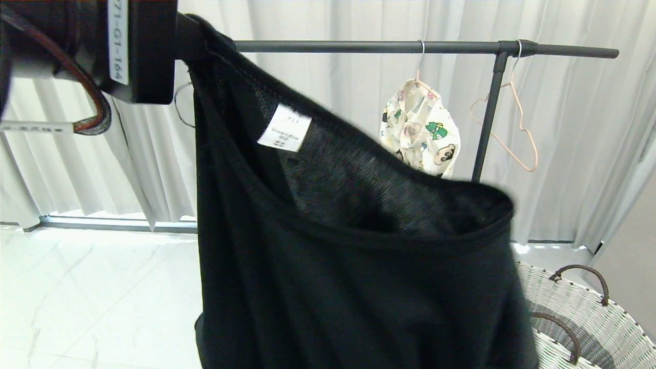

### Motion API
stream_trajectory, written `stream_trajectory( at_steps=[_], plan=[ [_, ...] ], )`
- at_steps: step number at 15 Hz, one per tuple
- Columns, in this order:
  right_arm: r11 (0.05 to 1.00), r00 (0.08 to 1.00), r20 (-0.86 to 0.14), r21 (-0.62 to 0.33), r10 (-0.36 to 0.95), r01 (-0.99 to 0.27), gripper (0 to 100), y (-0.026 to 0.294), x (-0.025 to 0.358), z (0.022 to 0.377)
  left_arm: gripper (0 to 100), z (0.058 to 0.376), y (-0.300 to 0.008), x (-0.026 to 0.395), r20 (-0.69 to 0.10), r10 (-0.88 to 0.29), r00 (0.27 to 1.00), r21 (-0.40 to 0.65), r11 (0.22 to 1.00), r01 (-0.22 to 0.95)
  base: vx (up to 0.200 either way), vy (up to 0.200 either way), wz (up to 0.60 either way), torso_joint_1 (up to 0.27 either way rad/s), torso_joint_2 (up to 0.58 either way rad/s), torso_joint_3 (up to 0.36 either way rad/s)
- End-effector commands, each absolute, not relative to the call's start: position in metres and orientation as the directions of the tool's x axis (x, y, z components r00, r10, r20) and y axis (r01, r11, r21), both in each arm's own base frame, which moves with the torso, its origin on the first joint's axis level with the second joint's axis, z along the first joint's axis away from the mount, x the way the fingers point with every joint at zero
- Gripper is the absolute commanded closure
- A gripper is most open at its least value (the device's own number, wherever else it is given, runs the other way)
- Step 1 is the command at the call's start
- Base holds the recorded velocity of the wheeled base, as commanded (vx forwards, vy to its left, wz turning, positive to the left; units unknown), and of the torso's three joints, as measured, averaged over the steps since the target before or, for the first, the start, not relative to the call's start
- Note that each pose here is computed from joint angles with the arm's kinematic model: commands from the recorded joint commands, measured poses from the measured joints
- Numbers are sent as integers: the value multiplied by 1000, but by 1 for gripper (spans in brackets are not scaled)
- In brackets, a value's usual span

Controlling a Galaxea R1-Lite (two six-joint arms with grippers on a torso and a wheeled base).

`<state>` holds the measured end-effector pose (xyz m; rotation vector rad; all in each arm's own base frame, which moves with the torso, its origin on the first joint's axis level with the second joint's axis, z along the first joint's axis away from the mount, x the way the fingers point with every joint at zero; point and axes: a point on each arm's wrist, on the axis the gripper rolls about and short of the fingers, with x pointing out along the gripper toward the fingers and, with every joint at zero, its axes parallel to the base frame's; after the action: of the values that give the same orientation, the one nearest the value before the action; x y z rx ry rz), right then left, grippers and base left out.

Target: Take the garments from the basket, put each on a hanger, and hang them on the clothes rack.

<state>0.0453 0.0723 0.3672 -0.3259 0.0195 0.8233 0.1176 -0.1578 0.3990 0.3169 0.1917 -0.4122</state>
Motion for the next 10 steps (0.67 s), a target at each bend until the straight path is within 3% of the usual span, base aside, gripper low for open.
stream_trajectory(
  at_steps=[1, 4, 6, 7, 9, 10],
  plan=[
    [637, 683, -122, -274, 721, -721, 0, 59, 38, 364, 100, 394, -157, 128, -257, -284, 924, 281, 893, 352, 0, 0, 0, 0, 0, 0],
    [678, 725, -127, -277, 677, -681, 0, 52, 37, 358, 100, 393, -156, 129, -256, -266, 929, 286, 897, 336, 0, 0, 0, 0, 0, 0],
    [834, 887, -157, -302, 434, -462, 0, 46, 52, 351, 100, 386, -151, 128, -267, -212, 940, 313, 904, 293, 0, 0, 0, 0, 0, 0],
    [902, 962, -192, -349, 195, -252, 0, 37, 65, 342, 100, 377, -138, 126, -281, -143, 949, 339, 911, 237, 0, 0, 0, 0, 0, 0],
    [899, 961, -252, -437, -119, -3, 0, 17, 80, 324, 100, 363, -119, 117, -305, -102, 947, 365, 906, 216, 0, 0, 0, 0, 0, 0],
    [879, 941, -264, -472, -214, 68, 0, 10, 88, 315, 100, 359, -112, 113, -309, -91, 947, 370, 906, 208, 0, 0, 0, 0, 0, 0]
  ],
)
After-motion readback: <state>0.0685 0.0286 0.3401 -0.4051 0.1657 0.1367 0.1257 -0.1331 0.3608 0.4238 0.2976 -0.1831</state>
